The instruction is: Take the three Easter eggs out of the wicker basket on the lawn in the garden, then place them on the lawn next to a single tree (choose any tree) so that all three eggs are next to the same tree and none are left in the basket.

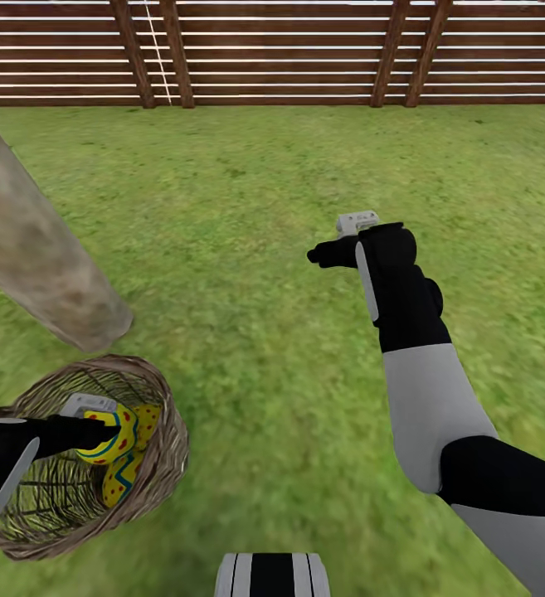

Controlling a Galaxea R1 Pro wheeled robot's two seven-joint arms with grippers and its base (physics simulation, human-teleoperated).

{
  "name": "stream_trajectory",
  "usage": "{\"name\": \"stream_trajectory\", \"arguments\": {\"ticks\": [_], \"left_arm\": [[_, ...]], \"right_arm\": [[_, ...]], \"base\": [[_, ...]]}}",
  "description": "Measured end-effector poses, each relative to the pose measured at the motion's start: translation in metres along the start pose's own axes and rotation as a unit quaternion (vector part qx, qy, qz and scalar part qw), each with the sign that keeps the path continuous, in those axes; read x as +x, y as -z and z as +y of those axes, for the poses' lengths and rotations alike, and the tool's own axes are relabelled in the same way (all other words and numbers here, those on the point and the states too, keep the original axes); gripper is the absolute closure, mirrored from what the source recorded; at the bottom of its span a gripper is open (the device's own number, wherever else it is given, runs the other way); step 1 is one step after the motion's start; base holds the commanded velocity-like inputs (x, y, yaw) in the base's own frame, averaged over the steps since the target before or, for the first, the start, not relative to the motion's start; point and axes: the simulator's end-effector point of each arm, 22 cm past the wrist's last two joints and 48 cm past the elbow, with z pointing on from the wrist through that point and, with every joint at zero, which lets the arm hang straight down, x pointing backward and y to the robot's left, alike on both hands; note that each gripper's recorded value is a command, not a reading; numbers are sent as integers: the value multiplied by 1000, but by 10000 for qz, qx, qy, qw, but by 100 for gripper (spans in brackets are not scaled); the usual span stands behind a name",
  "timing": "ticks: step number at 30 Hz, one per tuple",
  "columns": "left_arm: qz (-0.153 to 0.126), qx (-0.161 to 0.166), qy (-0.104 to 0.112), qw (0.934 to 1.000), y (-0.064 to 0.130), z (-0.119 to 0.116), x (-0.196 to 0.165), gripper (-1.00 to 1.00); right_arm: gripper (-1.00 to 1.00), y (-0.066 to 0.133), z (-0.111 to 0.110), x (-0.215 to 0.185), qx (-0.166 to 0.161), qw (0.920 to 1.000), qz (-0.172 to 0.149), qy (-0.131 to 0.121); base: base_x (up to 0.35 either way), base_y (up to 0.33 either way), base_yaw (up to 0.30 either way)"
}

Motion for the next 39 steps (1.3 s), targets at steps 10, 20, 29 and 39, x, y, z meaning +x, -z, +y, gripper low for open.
{"name": "stream_trajectory", "arguments": {"ticks": [10,20,29,39], "left_arm": [[6,101,-93,9999,11,-11,6,100],[-69,70,-152,9998,24,-9,2,100],[77,33,-92,9999,29,-5,21,100],[3,6,-49,10000,41,-1,20,100]], "right_arm": [[-100,12,1,-4,59,9999,87,55],[-100,32,-6,-20,228,9997,-6,66],[-100,55,-1,-41,178,9996,-190,90],[-100,80,2,-60,151,9992,-371,79]], "base": [[0,0,0],[0,0,0],[0,0,0],[0,0,0]]}}
